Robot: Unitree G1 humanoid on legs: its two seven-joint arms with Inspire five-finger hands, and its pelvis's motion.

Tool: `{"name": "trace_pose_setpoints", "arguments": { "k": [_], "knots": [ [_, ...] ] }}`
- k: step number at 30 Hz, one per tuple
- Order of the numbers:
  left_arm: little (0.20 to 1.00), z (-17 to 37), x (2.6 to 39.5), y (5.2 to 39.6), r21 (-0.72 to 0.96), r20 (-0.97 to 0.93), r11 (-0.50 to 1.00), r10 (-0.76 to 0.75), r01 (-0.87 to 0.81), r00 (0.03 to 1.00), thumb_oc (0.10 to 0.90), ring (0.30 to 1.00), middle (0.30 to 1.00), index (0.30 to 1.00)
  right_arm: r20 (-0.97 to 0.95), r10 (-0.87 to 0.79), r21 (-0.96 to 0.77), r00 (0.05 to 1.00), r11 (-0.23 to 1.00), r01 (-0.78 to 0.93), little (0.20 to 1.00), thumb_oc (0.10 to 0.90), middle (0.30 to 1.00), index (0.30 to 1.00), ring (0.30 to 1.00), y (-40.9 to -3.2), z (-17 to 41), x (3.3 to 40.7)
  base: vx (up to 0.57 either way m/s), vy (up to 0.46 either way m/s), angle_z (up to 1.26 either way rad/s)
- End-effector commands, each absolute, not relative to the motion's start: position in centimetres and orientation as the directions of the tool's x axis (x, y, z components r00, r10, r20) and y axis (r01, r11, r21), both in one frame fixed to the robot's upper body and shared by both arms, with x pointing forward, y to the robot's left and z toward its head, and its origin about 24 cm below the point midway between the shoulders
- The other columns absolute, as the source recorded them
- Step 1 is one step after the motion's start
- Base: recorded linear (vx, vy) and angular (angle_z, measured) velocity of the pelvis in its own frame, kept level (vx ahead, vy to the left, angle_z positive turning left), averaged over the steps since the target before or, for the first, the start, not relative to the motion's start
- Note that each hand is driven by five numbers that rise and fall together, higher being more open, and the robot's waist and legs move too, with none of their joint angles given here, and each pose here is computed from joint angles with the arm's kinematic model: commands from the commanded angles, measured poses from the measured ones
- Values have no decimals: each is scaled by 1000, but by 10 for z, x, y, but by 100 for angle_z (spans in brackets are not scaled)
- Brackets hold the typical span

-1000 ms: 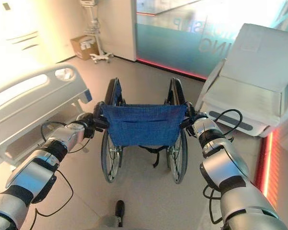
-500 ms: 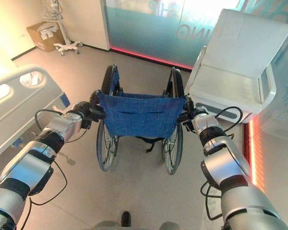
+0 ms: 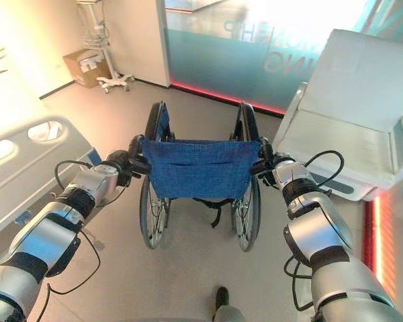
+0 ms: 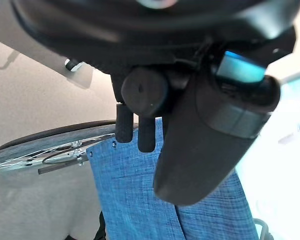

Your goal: Push the wheelchair next to the bed

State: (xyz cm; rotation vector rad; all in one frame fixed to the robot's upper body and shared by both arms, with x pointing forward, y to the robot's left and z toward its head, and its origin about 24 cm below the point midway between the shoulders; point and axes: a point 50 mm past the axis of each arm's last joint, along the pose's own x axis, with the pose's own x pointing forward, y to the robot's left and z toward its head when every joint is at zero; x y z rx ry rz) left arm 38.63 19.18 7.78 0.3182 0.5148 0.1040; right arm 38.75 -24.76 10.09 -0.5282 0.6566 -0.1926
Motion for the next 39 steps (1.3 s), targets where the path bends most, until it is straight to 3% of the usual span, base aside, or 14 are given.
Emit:
{"name": "trace_pose_setpoints", "arguments": {
  "k": [1, 8, 18, 31, 39],
  "knots": [
    [300, 85, 385, 214, 509, -294, 859, 225, -47, 929, 400, 300, 300, 300, -348, -126, -628, 929, 767, -131, 300, 400, 300, 300, 300, -236, 127, 399, 376, -363, 39],
    [300, 85, 385, 212, 512, -279, 858, 216, -45, 936, 400, 300, 300, 300, -372, -120, -591, 920, 795, -135, 300, 400, 300, 300, 300, -244, 126, 396, 352, -301, 23],
    [300, 87, 378, 243, 552, -268, 827, 295, -104, 917, 400, 300, 300, 300, -422, -15, -547, 906, 802, -241, 300, 400, 300, 300, 300, -208, 104, 397, 533, 43, -32],
    [300, 76, 375, 229, 584, -283, 808, 292, -77, 914, 400, 300, 300, 300, -444, -51, -580, 895, 777, -244, 300, 400, 300, 300, 300, -229, 82, 382, 478, 159, -48],
    [300, 85, 378, 238, 543, -248, 830, 304, -128, 920, 400, 300, 300, 300, -398, -49, -595, 916, 774, -217, 300, 400, 300, 300, 300, -235, 108, 392, 415, -125, 2]
  ]
}}
